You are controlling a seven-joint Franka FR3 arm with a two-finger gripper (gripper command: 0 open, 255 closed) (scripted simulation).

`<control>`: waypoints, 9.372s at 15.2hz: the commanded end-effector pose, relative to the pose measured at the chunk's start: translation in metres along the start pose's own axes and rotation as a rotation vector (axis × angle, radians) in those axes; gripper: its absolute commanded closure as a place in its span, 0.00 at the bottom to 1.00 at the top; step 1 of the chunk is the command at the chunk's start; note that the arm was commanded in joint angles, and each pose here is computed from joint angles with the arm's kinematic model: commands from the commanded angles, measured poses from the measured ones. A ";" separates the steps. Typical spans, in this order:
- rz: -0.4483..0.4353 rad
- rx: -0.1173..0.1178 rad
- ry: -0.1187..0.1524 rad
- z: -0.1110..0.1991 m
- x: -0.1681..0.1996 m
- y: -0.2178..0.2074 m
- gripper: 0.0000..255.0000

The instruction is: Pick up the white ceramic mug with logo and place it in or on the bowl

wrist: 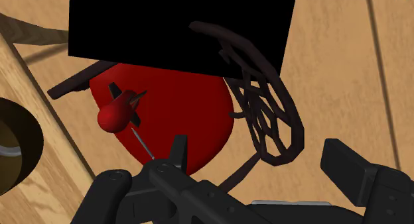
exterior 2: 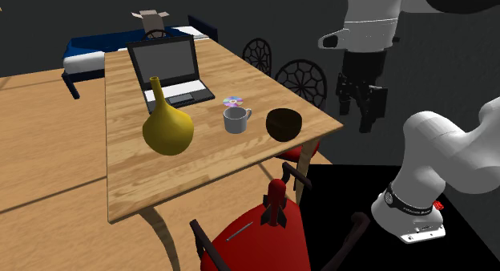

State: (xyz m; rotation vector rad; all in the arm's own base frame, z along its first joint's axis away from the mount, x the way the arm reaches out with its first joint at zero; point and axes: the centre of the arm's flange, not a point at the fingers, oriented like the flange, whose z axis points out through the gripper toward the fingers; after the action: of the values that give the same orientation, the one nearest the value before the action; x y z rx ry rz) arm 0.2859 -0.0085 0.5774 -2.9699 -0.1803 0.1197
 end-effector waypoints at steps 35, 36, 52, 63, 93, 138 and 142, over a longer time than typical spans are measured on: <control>0.174 -0.196 0.118 0.120 0.250 0.309 0.00; 0.179 -0.201 0.121 0.122 0.257 0.319 0.00; 0.191 -0.215 0.129 0.166 0.277 0.352 0.00; 0.191 -0.215 0.129 0.166 0.277 0.352 1.00; 0.191 -0.215 0.129 0.015 0.266 0.326 1.00; 0.191 -0.215 0.129 0.094 0.059 0.259 0.00; 0.191 -0.215 0.129 0.094 0.059 0.259 0.00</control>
State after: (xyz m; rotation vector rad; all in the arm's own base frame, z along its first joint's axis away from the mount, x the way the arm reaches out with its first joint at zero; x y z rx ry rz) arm 0.3655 -0.2399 0.4376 -3.1896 0.1139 -0.0736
